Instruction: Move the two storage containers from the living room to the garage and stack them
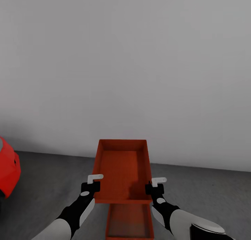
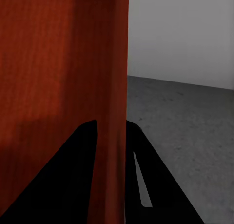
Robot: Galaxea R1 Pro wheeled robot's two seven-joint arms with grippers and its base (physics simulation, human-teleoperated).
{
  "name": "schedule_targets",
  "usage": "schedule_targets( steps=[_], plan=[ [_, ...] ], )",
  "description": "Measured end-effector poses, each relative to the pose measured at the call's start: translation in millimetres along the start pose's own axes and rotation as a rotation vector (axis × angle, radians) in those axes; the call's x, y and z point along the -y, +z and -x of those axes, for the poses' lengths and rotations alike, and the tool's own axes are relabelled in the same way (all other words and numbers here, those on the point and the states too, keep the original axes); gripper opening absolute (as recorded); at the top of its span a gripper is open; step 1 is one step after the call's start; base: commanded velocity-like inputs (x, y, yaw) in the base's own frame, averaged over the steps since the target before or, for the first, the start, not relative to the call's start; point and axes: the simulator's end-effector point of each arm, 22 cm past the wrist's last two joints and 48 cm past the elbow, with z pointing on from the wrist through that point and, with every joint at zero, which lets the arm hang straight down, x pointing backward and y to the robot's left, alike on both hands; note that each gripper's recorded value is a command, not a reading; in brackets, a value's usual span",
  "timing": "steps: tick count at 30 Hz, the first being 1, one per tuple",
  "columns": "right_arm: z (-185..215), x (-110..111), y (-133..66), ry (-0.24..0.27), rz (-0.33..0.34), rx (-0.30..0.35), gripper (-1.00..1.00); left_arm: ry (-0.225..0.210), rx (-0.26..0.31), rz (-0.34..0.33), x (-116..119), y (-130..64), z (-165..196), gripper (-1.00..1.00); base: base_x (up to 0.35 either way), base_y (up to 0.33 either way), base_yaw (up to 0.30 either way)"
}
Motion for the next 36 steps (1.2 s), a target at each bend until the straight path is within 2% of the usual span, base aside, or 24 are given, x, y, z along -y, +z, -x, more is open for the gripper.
schedule_targets(
  steps=[36],
  plan=[
    [-34.3,-2.9,7.8,-0.004,0.004,-0.061,-1.00,0.007,-0.060,0.002,0.5,12.0,-33.2,-1.00,0.000,0.000,0.000]
  ],
)
